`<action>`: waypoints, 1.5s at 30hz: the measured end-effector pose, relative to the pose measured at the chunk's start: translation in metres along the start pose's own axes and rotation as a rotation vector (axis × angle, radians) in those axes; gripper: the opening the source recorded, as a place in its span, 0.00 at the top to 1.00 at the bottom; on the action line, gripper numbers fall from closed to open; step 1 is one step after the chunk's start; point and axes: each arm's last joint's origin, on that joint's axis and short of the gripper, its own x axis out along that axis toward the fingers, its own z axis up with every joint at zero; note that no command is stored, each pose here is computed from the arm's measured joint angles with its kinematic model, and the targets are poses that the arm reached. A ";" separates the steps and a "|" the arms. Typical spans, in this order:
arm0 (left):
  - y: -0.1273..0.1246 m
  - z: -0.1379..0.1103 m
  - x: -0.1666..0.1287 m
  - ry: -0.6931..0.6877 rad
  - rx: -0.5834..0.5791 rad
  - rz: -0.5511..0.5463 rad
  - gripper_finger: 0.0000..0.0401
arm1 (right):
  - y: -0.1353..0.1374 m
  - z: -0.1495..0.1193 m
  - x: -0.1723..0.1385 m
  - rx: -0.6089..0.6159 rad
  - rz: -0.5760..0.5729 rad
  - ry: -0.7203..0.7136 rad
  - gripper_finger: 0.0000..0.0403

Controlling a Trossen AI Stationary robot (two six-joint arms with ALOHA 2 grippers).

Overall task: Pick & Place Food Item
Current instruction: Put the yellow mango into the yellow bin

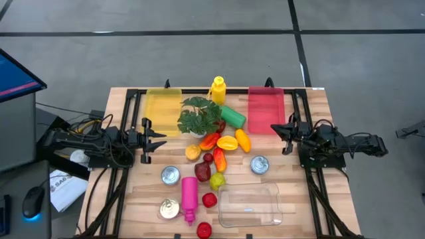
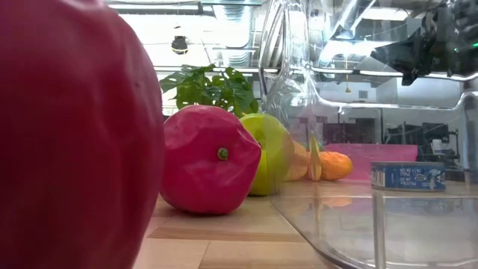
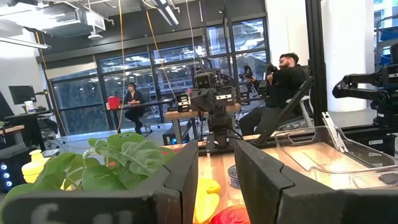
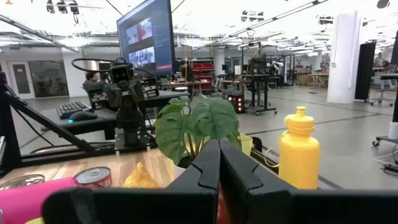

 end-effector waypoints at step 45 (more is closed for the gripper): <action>0.000 0.000 0.000 0.001 0.026 0.000 0.76 | 0.035 0.020 0.106 0.006 -0.175 0.725 1.00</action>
